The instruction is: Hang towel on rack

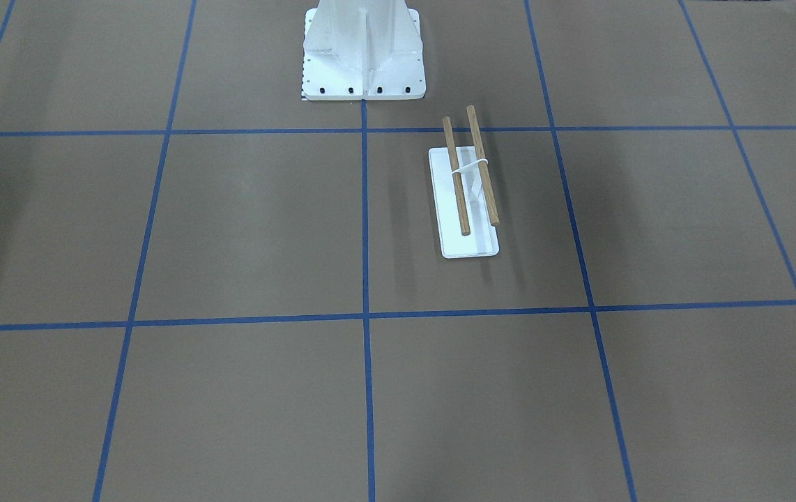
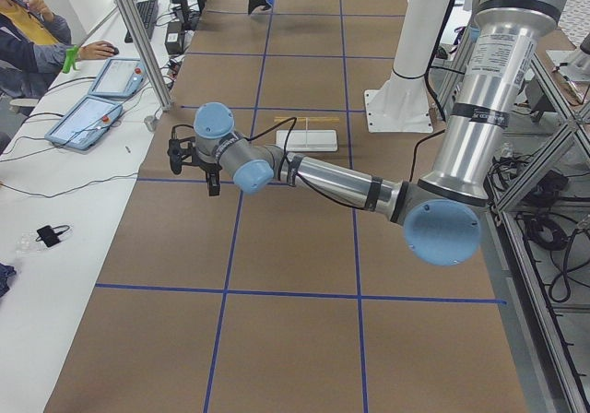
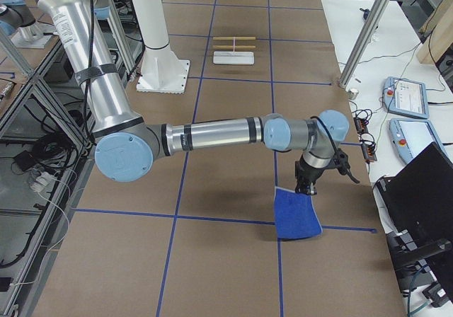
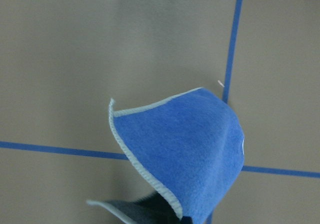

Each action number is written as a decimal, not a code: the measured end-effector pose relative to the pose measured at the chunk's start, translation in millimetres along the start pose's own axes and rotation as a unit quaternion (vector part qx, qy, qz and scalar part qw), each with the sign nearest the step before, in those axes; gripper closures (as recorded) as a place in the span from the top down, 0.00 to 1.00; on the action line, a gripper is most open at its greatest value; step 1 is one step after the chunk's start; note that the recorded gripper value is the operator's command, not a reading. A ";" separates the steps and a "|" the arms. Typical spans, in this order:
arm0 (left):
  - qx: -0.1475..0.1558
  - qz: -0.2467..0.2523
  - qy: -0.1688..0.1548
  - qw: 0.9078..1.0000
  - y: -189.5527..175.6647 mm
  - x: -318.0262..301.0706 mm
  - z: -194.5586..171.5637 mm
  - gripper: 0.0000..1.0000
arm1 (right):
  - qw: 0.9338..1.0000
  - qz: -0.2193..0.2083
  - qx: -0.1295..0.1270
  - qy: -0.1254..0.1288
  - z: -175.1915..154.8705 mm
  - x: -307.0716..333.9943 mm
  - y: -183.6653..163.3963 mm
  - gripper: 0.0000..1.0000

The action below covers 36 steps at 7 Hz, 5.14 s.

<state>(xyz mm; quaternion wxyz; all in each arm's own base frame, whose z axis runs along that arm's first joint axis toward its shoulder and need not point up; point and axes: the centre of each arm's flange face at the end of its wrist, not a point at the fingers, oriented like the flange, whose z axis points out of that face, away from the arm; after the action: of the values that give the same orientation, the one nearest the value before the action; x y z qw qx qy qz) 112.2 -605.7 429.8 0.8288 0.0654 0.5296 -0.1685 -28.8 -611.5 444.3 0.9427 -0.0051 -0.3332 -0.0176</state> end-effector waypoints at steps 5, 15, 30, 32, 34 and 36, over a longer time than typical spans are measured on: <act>-0.057 -0.158 0.134 0.977 62.5 155.7 25.6 0.98 | 0.982 0.163 0.017 -0.097 -97.9 -269.7 45.3 0.00; -0.229 -0.539 0.175 0.792 184.7 283.5 26.9 0.98 | 0.980 0.127 0.123 -0.089 -151.8 -530.3 90.4 0.00; -0.237 -0.547 0.209 0.775 217.5 296.8 39.9 0.24 | 0.980 0.080 0.151 -0.106 -170.2 -606.1 136.6 0.00; -0.238 -0.547 0.211 0.774 218.7 296.7 37.9 0.00 | 0.980 0.080 0.151 -0.106 -170.9 -606.1 136.3 0.00; -0.242 -0.542 0.215 0.776 220.6 296.0 34.4 0.00 | 0.979 0.080 0.151 -0.106 -171.3 -606.0 136.3 0.00; -0.243 -0.536 0.220 0.778 221.5 286.7 35.1 0.00 | 0.979 0.080 0.151 -0.109 -172.9 -605.6 137.6 0.99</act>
<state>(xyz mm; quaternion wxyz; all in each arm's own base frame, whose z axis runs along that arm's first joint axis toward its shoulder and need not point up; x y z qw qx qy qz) 329.0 -468.9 171.3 0.4538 -0.3972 0.6706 -0.4320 -386.0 -459.8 -70.5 0.8891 0.1091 -0.4309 0.1090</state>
